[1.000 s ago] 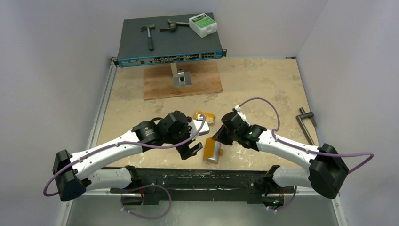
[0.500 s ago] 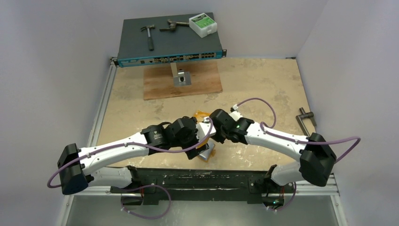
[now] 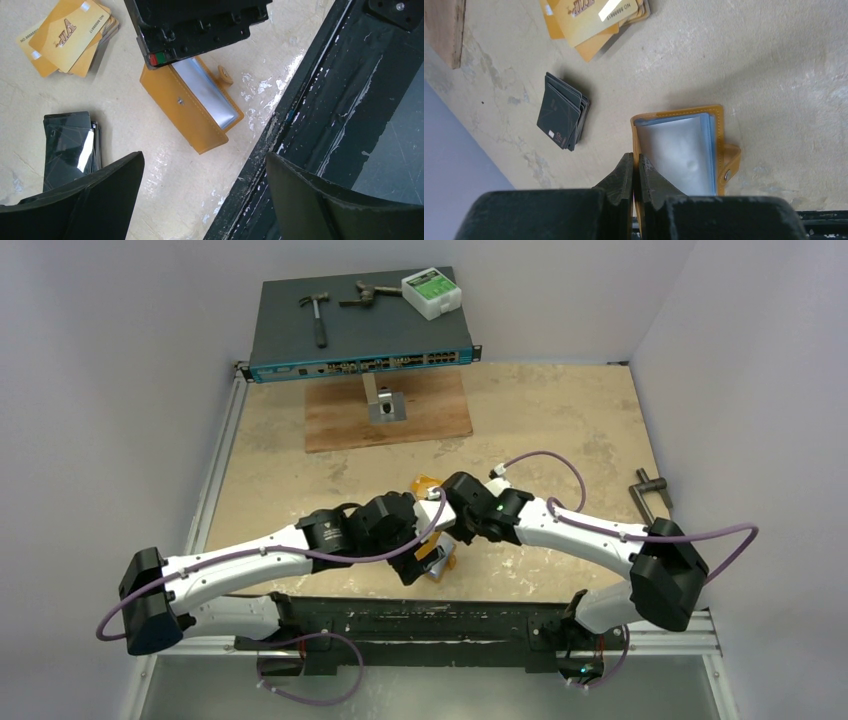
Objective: Put the credit cards into the card holder
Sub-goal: Open the card holder at the corner of the board.
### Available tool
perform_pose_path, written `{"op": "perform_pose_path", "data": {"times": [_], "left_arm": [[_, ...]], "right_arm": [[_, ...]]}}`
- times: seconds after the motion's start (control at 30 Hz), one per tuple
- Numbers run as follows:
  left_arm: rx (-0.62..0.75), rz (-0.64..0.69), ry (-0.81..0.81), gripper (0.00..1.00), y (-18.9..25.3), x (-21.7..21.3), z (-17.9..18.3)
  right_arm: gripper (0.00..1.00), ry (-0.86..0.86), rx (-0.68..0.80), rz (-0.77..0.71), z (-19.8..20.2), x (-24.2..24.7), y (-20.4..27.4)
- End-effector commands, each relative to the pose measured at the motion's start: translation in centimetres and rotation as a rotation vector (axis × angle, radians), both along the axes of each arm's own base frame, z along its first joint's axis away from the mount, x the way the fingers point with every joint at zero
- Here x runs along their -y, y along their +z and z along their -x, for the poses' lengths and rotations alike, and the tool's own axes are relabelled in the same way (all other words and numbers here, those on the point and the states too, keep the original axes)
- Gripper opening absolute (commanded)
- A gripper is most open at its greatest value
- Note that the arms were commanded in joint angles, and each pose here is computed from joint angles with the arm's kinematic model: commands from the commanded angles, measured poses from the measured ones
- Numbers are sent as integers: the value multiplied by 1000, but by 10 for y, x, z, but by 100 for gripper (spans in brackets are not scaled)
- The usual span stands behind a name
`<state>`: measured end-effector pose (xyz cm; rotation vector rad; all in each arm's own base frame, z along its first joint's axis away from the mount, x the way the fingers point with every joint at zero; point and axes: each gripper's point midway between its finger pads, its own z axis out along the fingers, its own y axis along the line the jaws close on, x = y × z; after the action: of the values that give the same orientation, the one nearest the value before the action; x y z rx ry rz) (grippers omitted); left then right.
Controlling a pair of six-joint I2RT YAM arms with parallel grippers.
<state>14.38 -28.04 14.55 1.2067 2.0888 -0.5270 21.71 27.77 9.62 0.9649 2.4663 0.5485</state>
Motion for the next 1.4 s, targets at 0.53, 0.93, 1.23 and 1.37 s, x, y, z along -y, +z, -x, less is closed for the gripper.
{"op": "perform_pose_path", "data": {"times": [0.53, 0.93, 1.23, 1.37], "left_arm": [[252, 226, -187, 95, 34, 18, 25], [369, 103, -64, 97, -1, 2, -4], [275, 116, 22, 60, -10, -4, -25], [225, 145, 40, 57, -7, 0, -24]], "right_arm": [[0, -29, 24, -103, 6, -14, 20], [0, -10, 21, -130, 8, -20, 28], [0, 11, 51, -123, 8, -16, 33], [0, 37, 65, -137, 7, -21, 36]]}}
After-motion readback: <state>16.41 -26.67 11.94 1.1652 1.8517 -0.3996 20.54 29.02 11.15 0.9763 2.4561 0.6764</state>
